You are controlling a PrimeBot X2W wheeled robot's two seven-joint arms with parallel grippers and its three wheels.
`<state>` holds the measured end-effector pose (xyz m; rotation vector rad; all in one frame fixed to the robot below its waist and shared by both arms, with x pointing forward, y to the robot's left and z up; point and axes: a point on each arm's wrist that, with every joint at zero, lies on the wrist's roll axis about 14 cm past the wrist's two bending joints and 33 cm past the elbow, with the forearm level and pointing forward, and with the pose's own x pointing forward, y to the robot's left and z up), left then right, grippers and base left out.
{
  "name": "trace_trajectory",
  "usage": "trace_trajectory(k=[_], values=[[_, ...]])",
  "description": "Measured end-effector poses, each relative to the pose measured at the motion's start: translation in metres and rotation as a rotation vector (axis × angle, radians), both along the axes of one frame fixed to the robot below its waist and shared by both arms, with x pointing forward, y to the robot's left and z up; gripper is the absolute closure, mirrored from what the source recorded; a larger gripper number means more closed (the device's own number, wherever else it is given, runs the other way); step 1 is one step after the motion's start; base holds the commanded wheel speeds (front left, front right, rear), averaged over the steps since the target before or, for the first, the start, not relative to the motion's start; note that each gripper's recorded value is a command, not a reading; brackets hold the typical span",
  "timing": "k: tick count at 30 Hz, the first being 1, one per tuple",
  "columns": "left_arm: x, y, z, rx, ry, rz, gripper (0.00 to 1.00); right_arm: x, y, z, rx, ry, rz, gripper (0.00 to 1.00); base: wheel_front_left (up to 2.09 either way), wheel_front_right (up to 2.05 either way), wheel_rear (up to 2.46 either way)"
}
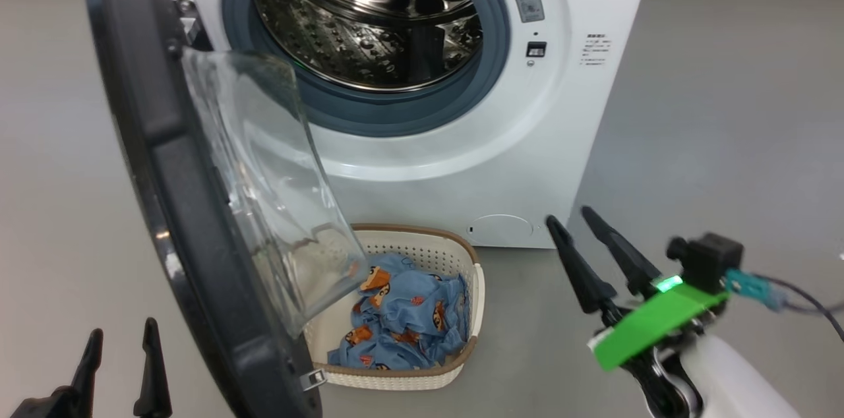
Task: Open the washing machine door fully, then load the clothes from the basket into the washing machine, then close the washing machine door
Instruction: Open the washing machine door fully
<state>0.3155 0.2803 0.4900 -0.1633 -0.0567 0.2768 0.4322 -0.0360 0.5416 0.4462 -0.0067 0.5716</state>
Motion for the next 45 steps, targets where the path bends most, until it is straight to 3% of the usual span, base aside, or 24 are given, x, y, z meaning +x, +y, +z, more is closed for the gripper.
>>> trace_trajectory(k=[10,19,25,45], values=[[0.0,-0.01,-0.008,-0.002,0.022,-0.033,0.0,-0.036,-0.081,-0.015,-0.136,-0.073,-0.294,0.0,0.0,0.0,0.0],[0.012,-0.024,-0.006,0.008,0.019,-0.085,0.0,-0.047,-0.123,-0.011,-0.318,-0.14,-0.424,0.0,0.0,0.0,0.0],[0.014,-0.027,-0.007,0.013,0.025,-0.098,0.0,-0.053,-0.151,-0.016,-0.365,-0.124,-0.515,0.0,0.0,0.0,0.0],[0.007,-0.024,-0.015,0.014,0.053,-0.091,0.0,-0.057,-0.157,-0.029,-0.37,-0.077,-0.554,0.0,0.0,0.0,0.0]])
